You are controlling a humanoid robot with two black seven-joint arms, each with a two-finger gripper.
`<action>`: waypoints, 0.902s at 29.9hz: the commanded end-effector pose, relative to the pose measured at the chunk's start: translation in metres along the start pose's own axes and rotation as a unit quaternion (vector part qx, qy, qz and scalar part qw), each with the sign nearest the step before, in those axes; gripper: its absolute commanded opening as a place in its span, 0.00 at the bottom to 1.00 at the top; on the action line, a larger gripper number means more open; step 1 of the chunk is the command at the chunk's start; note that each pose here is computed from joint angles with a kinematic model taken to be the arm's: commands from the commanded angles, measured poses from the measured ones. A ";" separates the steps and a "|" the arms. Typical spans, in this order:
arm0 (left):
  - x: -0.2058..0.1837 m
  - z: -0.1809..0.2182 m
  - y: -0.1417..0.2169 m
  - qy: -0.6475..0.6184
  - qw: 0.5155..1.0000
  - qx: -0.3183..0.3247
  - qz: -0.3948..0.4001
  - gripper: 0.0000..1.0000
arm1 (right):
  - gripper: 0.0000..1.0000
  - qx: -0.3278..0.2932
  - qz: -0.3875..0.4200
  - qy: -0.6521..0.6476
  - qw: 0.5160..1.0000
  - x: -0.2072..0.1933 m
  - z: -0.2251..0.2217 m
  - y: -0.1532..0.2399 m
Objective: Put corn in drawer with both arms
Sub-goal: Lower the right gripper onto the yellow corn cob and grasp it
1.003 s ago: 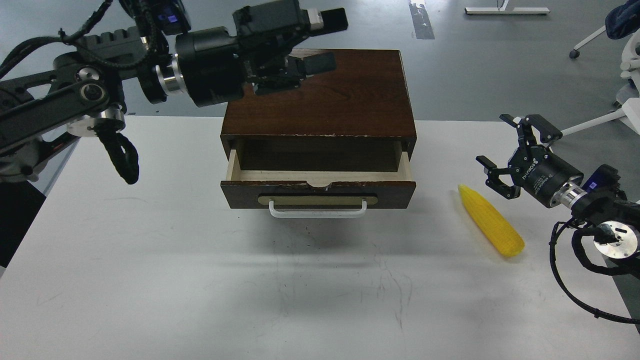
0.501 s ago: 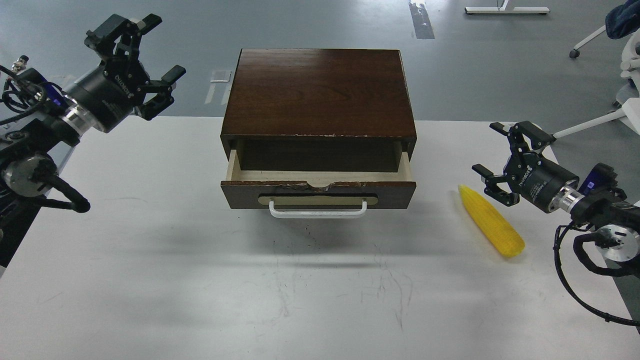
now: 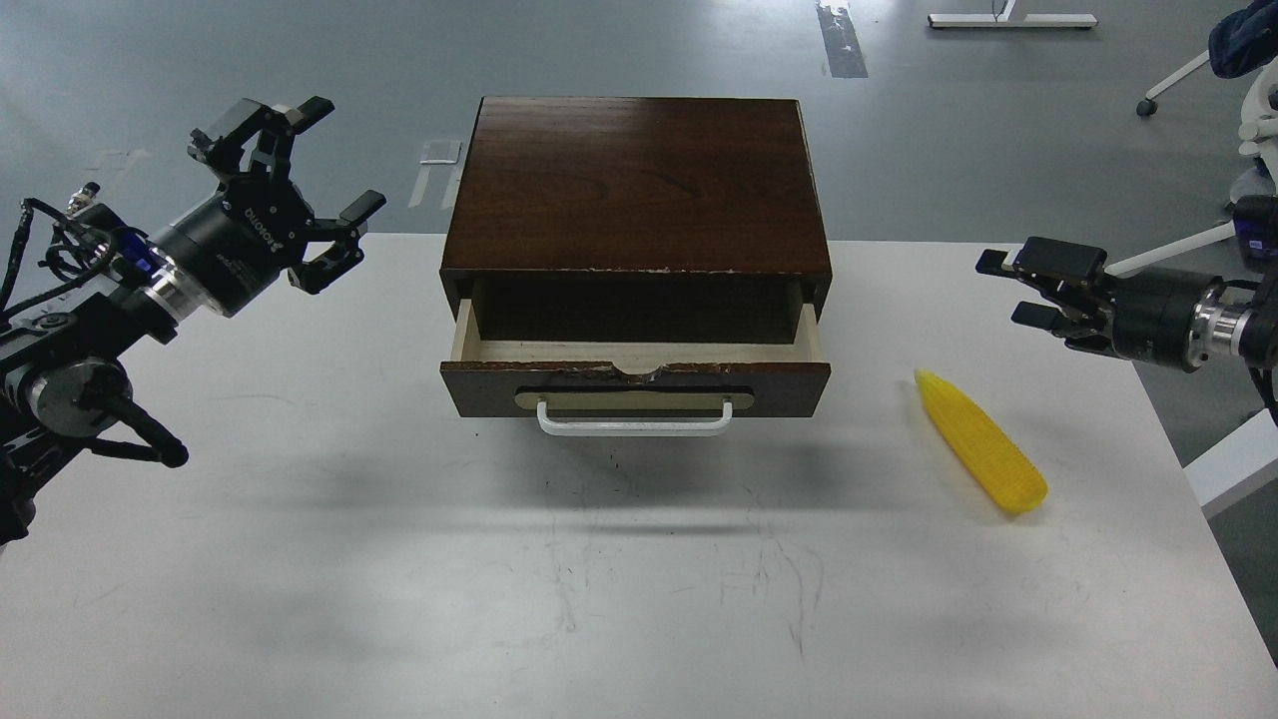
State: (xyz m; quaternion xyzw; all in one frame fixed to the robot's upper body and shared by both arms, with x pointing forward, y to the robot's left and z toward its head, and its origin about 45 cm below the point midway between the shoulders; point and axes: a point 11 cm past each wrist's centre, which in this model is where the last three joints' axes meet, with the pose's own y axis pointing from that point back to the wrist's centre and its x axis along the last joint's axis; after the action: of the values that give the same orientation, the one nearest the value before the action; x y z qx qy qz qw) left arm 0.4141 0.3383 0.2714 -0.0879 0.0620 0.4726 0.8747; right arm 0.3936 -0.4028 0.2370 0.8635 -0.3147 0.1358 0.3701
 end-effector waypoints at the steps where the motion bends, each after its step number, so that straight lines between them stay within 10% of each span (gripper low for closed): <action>1: -0.003 -0.002 -0.003 0.004 1.000 -0.002 -0.003 0.98 | 1.00 -0.050 -0.045 0.076 0.995 -0.012 0.014 0.000; 27: -0.003 0.004 -0.005 0.005 1.000 -0.013 -0.003 0.98 | 0.91 -0.114 -0.143 0.242 0.953 -0.093 0.068 -0.030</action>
State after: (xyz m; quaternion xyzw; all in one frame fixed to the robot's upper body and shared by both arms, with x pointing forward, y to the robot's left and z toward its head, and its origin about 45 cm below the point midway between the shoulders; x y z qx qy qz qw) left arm 0.4167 0.3337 0.2766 -0.1019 0.0596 0.4700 0.8747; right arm 0.3450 -0.3935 0.1331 0.7954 -0.1080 0.2483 0.5421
